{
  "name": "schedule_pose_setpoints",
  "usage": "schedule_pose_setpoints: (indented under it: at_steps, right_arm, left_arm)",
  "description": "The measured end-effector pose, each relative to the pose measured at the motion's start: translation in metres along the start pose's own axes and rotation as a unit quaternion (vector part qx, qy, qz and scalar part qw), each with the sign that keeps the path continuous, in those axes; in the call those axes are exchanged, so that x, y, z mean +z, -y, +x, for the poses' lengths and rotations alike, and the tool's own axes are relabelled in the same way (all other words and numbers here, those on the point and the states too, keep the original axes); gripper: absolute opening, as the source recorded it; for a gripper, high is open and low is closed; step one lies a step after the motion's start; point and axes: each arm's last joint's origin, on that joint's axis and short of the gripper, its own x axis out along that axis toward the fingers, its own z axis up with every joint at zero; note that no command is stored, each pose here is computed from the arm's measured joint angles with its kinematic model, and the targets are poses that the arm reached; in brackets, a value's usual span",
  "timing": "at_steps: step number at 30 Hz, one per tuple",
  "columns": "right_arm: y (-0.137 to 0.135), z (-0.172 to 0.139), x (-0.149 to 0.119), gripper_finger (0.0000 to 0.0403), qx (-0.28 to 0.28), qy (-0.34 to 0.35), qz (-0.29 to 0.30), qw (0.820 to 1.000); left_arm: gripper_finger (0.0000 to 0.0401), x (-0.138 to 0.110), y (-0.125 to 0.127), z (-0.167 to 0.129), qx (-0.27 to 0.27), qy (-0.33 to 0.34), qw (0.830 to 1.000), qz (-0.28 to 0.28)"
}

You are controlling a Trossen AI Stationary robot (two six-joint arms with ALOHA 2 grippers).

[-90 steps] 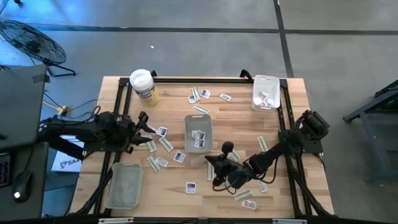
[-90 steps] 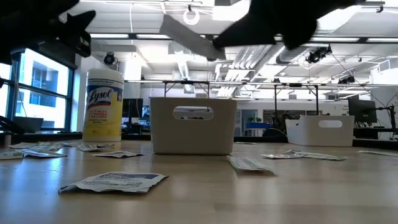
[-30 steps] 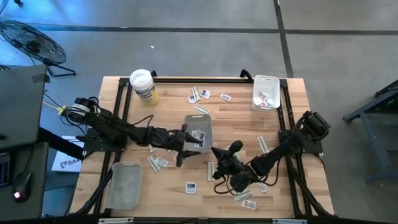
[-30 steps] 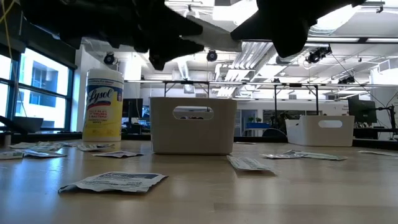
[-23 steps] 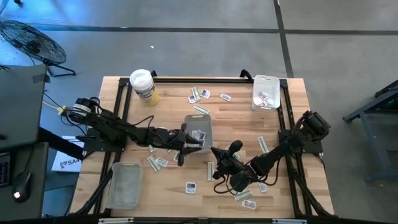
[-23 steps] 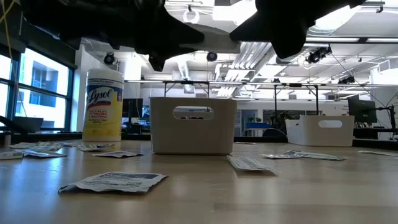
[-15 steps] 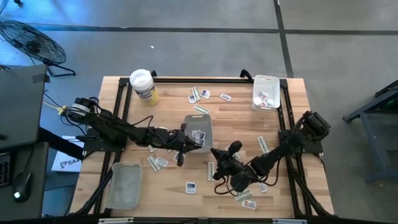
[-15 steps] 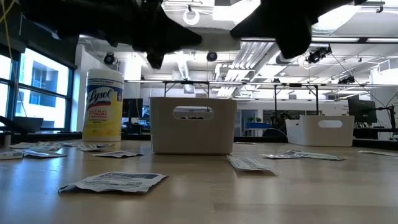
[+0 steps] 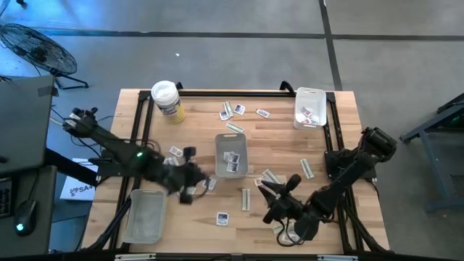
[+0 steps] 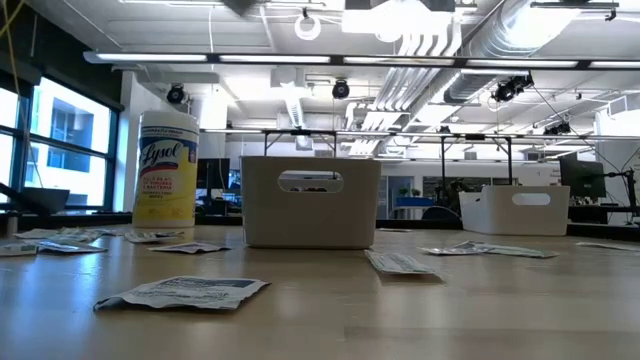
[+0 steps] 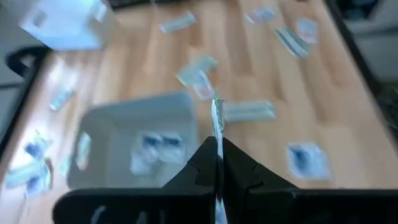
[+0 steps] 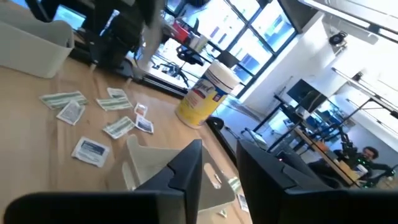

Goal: Pick & Place First Aid Supplies
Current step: Put the green pad into the bottom gray bin

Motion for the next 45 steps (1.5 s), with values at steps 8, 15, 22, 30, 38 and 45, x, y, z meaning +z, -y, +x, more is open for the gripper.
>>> schedule_pose_setpoints:
  at_steps: [8,15,22,30,38,45]
  right_arm:
    - [-0.002,0.004,-0.014,0.0084,0.024,-0.016,-0.007,1.000]
    - [0.002,0.024,-0.024,0.0083,0.009,-0.047,0.013,0.999]
    - [0.005,0.047,-0.030,0.0083,0.064,-0.079,0.030,0.994]
    - [0.006,0.060,-0.034,0.0083,0.120,-0.105,0.060,0.985]
    - [0.005,0.060,-0.034,0.0083,0.125,-0.105,0.060,0.985]
    - [0.005,0.060,-0.034,0.0083,0.125,-0.105,0.060,0.985]
  left_arm:
    - [0.0000,-0.023,0.049,-0.054,-0.047,-0.201,0.977,-0.057]
    - [0.0000,-0.065,0.093,-0.061,-0.017,-0.366,0.929,-0.043]
    - [0.0000,-0.094,0.124,-0.048,0.055,-0.433,0.899,0.025]
    - [0.0000,-0.133,0.134,-0.016,0.085,-0.433,0.891,0.108]
    - [0.0000,-0.161,0.126,-0.001,0.126,-0.441,0.885,0.084]
    - [0.0020,-0.160,0.122,0.010,0.124,-0.467,0.875,0.031]
